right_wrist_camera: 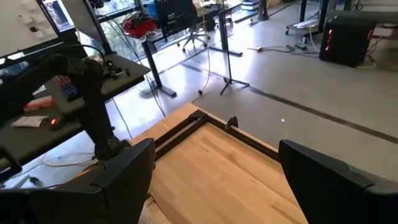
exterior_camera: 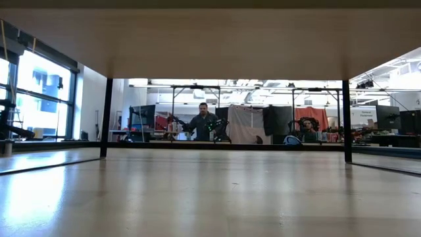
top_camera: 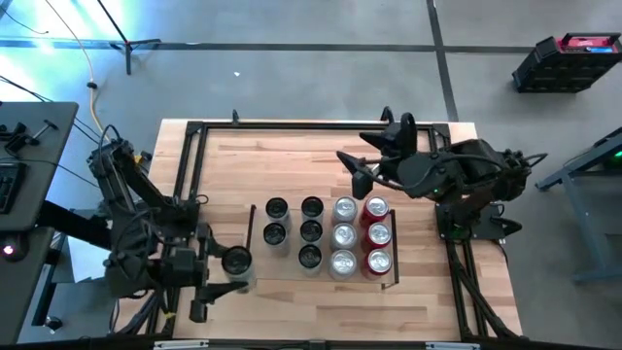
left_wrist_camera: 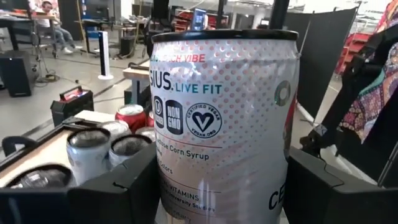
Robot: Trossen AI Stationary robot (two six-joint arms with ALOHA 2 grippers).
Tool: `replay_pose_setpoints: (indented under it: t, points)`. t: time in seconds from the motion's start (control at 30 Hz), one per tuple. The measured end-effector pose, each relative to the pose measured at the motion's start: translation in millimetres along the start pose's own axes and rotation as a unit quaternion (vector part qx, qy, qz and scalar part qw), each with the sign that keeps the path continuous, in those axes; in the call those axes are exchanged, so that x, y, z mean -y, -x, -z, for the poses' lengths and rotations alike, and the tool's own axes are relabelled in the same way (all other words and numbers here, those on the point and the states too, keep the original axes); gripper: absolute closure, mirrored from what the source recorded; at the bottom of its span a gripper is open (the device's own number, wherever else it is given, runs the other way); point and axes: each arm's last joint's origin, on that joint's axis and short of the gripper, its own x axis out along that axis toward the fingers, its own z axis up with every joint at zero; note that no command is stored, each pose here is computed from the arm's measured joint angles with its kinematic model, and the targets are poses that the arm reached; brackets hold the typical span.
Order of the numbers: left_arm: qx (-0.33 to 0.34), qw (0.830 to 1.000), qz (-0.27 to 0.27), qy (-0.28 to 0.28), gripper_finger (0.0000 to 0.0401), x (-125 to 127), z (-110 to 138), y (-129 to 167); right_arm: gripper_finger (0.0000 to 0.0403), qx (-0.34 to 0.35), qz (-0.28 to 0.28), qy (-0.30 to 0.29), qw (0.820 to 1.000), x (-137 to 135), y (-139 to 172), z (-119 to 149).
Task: Place canned beverage on shelf
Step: Put the white-pink soda can on the shelf aligned with the other white-pink soda cans
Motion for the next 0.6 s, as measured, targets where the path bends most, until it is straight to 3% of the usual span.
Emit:
replay_pose_setpoints:
  t: [0.23,0.37,0.6]
  points:
    - [0.01,0.999,-0.017,-0.029,0.0162,8.5,35.5,-8.7,0.0075,0.016,0.001,0.015,1.0,-7.1,12.3,4.6]
    - [0.007,0.996,-0.062,-0.068,0.0162,13.9,54.2,-17.6,0.0075,0.033,-0.001,0.046,0.998,-13.0,21.7,6.1]
    - [0.014,0.988,-0.144,-0.059,0.0162,29.2,86.6,-32.4,0.0075,0.036,-0.009,0.062,0.997,-15.8,25.2,6.4]
